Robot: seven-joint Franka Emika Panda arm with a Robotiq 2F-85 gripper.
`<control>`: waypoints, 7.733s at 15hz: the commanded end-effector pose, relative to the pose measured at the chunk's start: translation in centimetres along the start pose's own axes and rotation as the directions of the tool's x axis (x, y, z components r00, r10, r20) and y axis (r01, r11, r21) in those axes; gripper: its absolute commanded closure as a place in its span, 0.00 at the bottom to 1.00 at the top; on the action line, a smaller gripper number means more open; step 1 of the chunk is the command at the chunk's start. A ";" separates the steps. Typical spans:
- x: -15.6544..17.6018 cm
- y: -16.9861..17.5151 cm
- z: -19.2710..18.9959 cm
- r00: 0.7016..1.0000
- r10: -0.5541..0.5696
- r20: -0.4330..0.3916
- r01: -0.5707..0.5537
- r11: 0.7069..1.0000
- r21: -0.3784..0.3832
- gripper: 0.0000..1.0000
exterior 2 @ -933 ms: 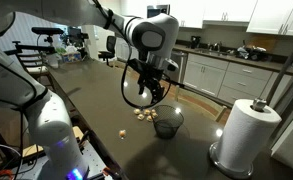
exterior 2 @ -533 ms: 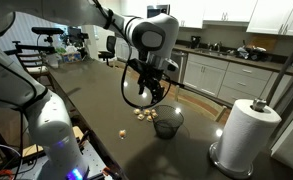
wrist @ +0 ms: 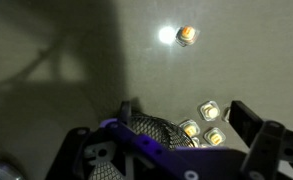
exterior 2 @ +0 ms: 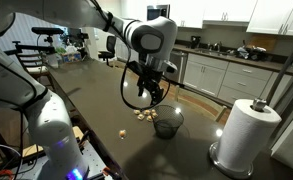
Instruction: Get one of the small objects on the table and put it in the dustbin
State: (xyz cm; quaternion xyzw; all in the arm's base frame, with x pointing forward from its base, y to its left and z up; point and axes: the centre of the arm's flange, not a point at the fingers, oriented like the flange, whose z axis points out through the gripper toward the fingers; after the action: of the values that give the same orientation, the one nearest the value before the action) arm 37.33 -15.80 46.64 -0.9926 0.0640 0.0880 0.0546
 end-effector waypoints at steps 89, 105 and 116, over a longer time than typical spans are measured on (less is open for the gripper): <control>-2.8 -7.1 22.4 0.929 -0.288 0.232 0.322 0.938 -0.125 0.90; -1.5 -6.9 12.0 0.943 -0.315 0.107 0.332 0.876 -0.349 0.90; 2.4 -3.8 5.1 0.956 -0.289 -0.047 0.258 0.908 -0.330 0.90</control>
State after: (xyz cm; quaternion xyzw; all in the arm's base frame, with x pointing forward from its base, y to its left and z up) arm 37.33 -10.66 40.85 -0.9905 -0.0775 0.0496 -0.1019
